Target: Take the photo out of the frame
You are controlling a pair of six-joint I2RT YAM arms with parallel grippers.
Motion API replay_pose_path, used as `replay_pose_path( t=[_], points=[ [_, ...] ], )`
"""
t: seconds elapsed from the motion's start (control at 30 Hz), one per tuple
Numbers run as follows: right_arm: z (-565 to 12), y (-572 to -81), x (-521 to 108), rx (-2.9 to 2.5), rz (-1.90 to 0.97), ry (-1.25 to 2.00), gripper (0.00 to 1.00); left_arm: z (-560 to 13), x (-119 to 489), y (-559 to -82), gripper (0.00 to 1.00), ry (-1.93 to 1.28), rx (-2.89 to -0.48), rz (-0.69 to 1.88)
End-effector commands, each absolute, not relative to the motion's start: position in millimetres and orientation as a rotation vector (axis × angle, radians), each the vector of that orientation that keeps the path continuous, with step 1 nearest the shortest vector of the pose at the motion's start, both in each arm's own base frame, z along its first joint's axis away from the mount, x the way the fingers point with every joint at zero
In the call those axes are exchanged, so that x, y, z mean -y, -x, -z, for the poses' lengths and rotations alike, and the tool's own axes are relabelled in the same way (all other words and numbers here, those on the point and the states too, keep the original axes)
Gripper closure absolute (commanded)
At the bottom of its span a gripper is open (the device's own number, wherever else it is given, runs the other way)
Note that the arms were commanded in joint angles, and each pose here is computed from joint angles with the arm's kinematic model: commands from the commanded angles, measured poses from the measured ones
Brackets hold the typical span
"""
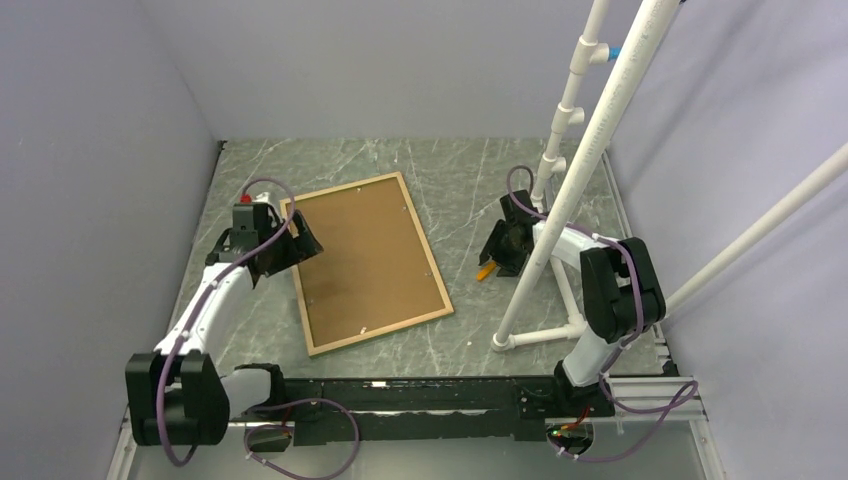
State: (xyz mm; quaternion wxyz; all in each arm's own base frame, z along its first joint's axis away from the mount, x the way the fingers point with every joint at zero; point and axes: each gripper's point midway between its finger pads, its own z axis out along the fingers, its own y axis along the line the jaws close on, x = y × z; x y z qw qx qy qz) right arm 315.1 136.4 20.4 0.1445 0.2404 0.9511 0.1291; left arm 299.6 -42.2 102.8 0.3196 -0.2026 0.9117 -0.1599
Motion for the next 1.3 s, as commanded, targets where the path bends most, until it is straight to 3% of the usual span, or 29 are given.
replay_pose_path(
  t=[0.0, 0.27, 0.43, 0.47, 0.5, 0.7, 1.0, 1.13, 1.27],
  points=[
    [-10.1, -316.2, -127.6, -2.755, -0.239, -0.679, 0.49, -138.8, 58.3, -295.1, 0.09, 0.309, -2.348, 0.370],
    [9.1, -316.7, -112.9, -2.771, -0.102, -0.591, 0.60, -158.8, 139.8, -277.7, 0.10, 0.099, -2.282, 0.734],
    [16.8, -324.3, -118.7, -2.797, -0.129, -0.487, 0.80, -167.7, 188.6, -277.8, 0.10, 0.043, -2.254, 0.999],
    [18.2, -325.7, -121.6, -2.813, -0.145, -0.459, 0.93, -168.4, 195.3, -279.0, 0.11, 0.051, -2.258, 1.039],
    [18.1, -328.3, -123.4, -2.822, -0.154, -0.428, 1.00, -168.9, 201.1, -280.2, 0.12, 0.057, -2.264, 1.072],
    [-10.4, -347.2, -139.6, -2.721, -0.323, -0.235, 1.00, -184.5, 230.8, -292.1, 0.13, 0.053, -2.249, 1.283],
    [-100.7, -359.8, -207.5, -2.326, -1.031, 0.162, 1.00, -202.1, 276.7, -318.8, 0.12, 0.163, -2.080, 1.739],
    [-127.9, -349.4, -231.9, -2.201, -1.314, 0.286, 1.00, -186.8, 293.2, -334.2, 0.13, 0.215, -2.113, 1.742],
    [-137.7, -339.9, -239.3, -2.151, -1.408, 0.358, 1.00, -165.4, 296.0, -349.3, 0.17, 0.226, -2.208, 1.531]
  ],
)
